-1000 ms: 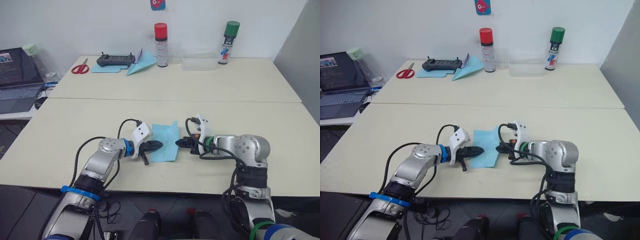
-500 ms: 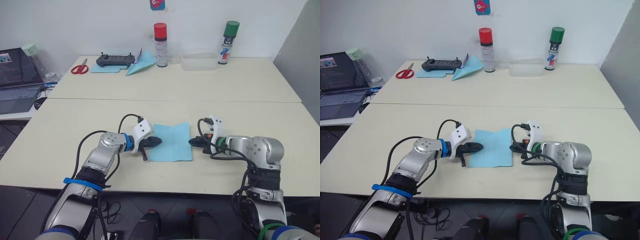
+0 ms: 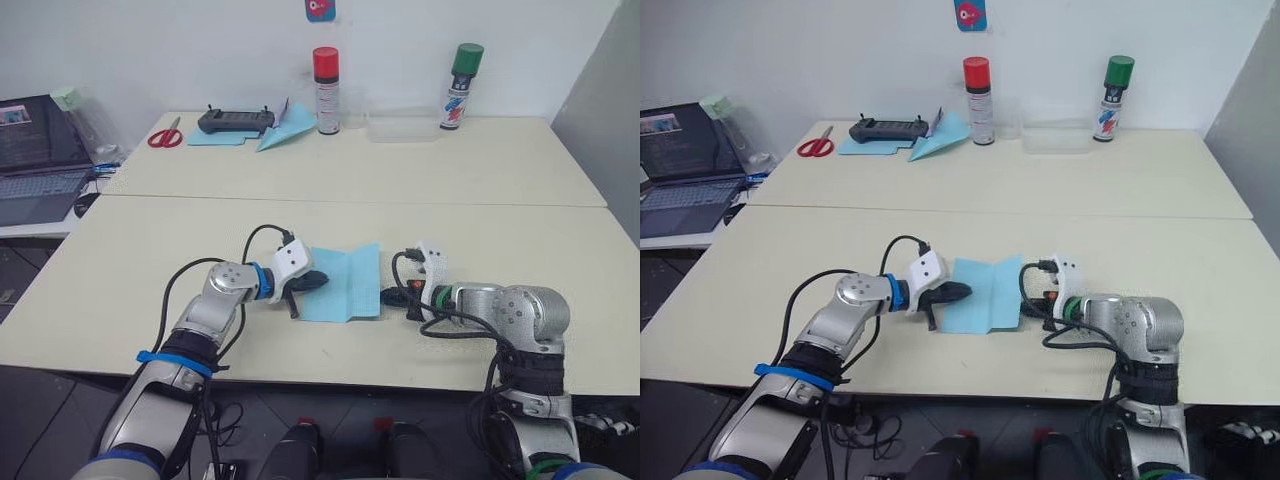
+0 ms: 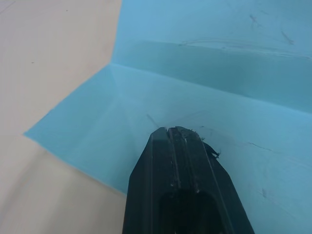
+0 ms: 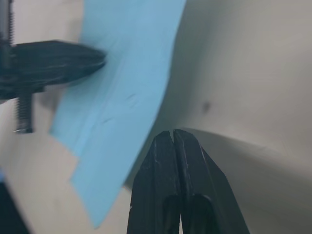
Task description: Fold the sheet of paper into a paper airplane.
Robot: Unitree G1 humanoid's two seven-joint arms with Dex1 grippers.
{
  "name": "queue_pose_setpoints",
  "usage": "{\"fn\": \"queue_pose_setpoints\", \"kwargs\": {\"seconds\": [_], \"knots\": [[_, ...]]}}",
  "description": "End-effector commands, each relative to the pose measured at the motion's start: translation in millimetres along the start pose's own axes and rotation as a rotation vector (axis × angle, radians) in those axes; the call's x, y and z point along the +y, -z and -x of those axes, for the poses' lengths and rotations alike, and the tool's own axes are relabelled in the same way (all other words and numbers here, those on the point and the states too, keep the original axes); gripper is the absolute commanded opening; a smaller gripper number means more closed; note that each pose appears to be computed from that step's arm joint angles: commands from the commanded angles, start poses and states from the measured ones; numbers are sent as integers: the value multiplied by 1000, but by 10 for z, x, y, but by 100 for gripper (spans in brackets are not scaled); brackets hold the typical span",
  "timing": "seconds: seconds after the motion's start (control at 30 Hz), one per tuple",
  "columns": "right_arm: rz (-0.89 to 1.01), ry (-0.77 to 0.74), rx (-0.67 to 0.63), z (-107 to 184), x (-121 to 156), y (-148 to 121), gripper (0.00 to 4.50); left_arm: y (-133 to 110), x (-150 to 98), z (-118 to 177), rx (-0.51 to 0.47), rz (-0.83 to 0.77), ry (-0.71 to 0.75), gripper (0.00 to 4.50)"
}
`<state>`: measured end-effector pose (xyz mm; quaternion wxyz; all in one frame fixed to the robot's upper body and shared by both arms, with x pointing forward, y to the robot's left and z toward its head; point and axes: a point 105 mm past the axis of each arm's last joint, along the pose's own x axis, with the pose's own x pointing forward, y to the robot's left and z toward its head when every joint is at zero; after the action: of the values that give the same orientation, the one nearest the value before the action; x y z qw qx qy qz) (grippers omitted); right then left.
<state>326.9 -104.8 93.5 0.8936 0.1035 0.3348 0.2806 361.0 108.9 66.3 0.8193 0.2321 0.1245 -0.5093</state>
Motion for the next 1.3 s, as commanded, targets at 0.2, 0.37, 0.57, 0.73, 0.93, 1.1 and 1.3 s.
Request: {"fn": "queue_pose_setpoints", "kwargs": {"seconds": [0.2,0.37,0.57,0.73,0.93,1.1,1.3], "knots": [[509,-180,-408,110,590,-791,7,268,-92,-21,102,26,27,0],[582,-212,-327,-356,712,-491,7,268,-109,-23,104,15,38,0],[657,-185,-179,-667,691,-144,7,246,-96,-26,97,8,30,0],[726,-45,-103,-693,280,2,7,278,-115,-6,113,-23,37,0],[679,92,-91,-569,-170,74,7,302,-122,7,117,-38,34,0],[546,171,-184,-431,-350,-75,7,321,-126,22,121,-50,34,0],[270,99,-355,-271,-273,-413,45,325,-124,26,123,-69,37,0]]}}
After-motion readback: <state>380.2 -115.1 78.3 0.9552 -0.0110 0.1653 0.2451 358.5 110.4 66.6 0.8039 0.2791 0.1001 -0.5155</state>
